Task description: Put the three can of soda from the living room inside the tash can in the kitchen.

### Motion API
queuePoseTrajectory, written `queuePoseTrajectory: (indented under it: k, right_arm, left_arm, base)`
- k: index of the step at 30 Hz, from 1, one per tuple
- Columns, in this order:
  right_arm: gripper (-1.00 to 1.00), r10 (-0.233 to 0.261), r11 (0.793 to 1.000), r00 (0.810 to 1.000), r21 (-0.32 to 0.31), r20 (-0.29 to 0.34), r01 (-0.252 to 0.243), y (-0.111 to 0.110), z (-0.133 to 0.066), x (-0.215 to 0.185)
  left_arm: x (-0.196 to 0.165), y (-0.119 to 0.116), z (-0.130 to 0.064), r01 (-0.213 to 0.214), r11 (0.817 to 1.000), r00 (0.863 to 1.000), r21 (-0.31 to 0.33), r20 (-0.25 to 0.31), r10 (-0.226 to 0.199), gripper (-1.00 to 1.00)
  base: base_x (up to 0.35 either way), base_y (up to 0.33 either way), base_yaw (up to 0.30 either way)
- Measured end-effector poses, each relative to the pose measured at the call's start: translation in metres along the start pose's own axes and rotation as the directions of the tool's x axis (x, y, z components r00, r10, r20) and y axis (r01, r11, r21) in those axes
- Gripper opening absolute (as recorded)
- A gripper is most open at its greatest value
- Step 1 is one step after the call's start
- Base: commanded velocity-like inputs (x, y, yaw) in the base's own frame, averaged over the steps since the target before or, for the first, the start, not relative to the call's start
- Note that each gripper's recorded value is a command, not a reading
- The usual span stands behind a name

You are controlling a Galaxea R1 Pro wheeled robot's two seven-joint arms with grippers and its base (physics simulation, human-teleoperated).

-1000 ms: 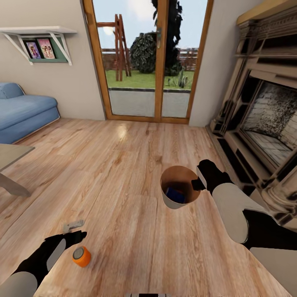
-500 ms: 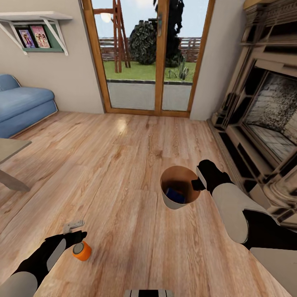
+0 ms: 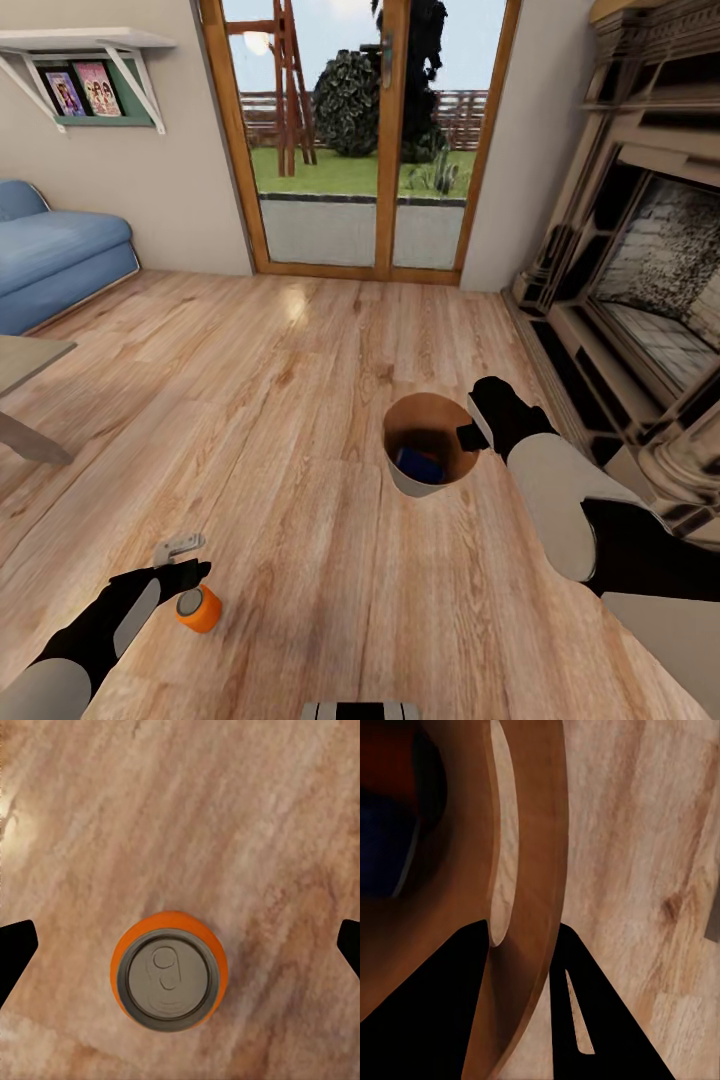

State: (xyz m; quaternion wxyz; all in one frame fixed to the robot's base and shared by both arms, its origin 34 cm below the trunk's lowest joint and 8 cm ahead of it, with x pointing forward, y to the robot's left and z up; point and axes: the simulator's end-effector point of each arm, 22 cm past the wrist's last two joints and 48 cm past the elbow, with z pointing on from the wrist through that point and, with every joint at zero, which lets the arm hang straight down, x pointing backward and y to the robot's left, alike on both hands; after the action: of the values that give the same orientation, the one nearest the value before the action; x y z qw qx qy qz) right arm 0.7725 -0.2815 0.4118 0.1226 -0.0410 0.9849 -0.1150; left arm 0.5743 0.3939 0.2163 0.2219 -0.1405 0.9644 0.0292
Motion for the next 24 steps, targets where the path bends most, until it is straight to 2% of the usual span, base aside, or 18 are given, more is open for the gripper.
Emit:
queuePoseTrajectory:
  k: [6, 8, 13, 24]
  right_arm:
    - [-1.0, -0.015, 1.0, 0.999, 0.012, 0.051, 0.014, -0.003, -0.029, -0.037]
    - [-1.0, -0.003, 1.0, 0.996, 0.011, 0.085, 0.002, -0.007, -0.044, -0.055]
    - [-1.0, -0.005, 1.0, 0.994, 0.019, 0.107, 0.003, -0.013, -0.062, -0.074]
    - [-1.0, -0.002, 1.0, 0.992, 0.028, 0.124, -0.002, -0.021, -0.075, -0.087]
  left_arm:
    - [0.0, 0.0, 0.0, 0.0, 1.0, 1.0, 0.0, 0.0, 0.0, 1.0]
    - [0.0, 0.0, 0.0, 0.0, 1.0, 1.0, 0.001, 0.0, 0.0, 1.0]
    - [0.0, 0.0, 0.0, 0.0, 1.0, 1.0, 0.001, 0.0, 0.0, 1.0]
    - [0.0, 0.0, 0.0, -0.002, 1.0, 1.0, 0.003, 0.0, 0.002, 1.0]
  base:
    - [0.0, 0.0, 0.0]
    - [0.0, 0.0, 0.0]
    - [0.0, 0.0, 0.0]
    - [0.0, 0.0, 0.0]
